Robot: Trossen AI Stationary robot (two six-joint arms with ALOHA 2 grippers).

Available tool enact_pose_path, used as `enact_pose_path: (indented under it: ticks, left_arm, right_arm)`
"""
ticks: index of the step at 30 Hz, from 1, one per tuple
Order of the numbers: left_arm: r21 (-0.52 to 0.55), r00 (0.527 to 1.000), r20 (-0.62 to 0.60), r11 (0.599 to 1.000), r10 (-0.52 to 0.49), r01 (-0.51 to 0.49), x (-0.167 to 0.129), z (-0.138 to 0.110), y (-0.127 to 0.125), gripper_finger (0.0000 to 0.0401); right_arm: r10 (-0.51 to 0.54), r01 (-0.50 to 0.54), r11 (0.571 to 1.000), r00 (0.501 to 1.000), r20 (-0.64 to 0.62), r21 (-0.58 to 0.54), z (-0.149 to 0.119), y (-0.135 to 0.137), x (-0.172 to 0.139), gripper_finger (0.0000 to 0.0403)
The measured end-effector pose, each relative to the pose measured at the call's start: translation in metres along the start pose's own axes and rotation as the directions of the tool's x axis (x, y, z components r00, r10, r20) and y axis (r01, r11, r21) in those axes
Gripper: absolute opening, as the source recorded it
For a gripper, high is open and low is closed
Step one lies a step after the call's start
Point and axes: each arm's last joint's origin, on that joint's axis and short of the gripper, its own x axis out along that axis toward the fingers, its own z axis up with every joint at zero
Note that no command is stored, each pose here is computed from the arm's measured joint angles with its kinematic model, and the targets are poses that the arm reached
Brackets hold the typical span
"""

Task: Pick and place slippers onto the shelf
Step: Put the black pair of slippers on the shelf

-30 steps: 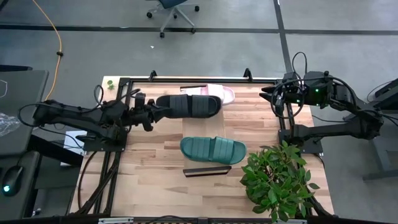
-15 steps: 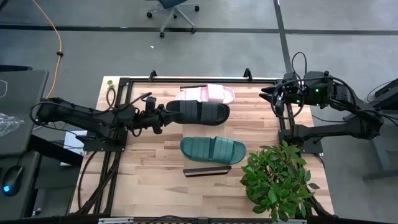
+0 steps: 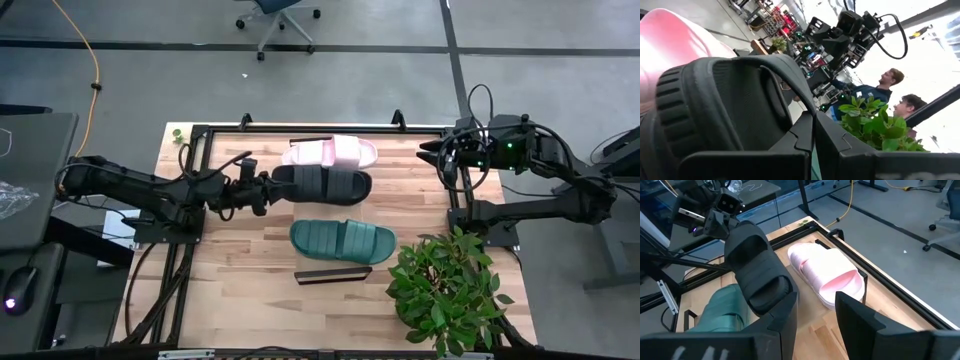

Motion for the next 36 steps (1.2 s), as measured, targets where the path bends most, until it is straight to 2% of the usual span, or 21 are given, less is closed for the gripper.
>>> enact_pose_path:
  ticks: [36]
  left_arm:
    - [-0.114, 0.996, -0.028, 0.990, 0.082, -0.085, 0.022, -0.023, 0.018, 0.0000]
  right_arm:
    - [0.049, -0.049, 0.998, 0.999, -0.014, -0.026, 0.000, 0.001, 0.000, 0.0123]
